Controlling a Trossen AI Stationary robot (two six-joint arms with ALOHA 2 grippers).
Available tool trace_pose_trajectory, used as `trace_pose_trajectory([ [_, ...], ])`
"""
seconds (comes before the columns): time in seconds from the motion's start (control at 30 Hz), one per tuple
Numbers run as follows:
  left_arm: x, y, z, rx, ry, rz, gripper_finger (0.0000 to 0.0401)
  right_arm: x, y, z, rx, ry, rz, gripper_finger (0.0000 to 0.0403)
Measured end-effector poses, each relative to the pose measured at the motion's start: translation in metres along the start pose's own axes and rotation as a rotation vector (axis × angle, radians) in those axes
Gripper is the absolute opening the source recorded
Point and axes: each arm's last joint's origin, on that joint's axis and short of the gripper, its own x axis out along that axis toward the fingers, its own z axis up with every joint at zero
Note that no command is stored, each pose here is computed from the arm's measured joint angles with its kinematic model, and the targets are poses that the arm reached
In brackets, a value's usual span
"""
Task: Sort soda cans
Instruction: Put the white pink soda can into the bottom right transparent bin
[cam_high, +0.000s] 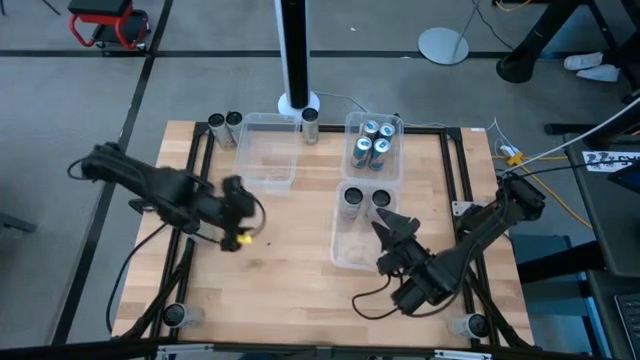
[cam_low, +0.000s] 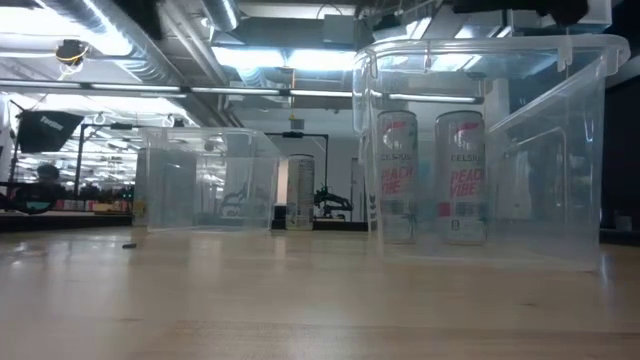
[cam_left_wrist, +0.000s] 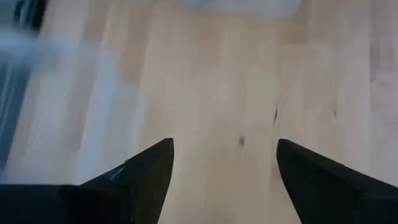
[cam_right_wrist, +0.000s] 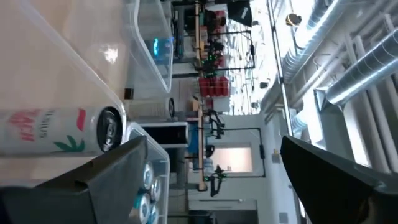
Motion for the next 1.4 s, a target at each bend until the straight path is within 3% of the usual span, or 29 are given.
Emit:
trace_pose_trajectory([
  [0.2, -0.038, 0.025, -0.029, -0.191, 0.186, 0.058, 0.0273, 0.018, -0.001, 0.003, -0.005, 0.052, -0.006, 0.0365],
  [0.4, -0.040, 0.026, -0.037, -0.278, 0.242, -0.028, 0.0274, 0.034, -0.003, 0.006, -0.002, 0.093, -0.022, 0.0365],
  [0.53, -0.029, 0.022, -0.038, -0.260, 0.291, -0.017, 0.0274, 0.044, -0.005, 0.009, 0.008, 0.118, -0.057, 0.0365],
  [0.87, 0.023, 0.005, -0.054, -0.139, 0.614, -0.059, 0.0274, 0.055, -0.007, 0.010, -0.024, 0.154, -0.072, 0.0365],
  [1.2, 0.038, 0.014, -0.050, 0.000, 0.653, -0.070, 0.0274, 0.055, -0.008, 0.010, -0.027, 0.155, -0.085, 0.0365],
  [1.4, 0.041, 0.020, -0.050, 0.025, 0.666, -0.091, 0.0274, 0.055, -0.007, 0.010, -0.027, 0.154, -0.077, 0.0365],
])
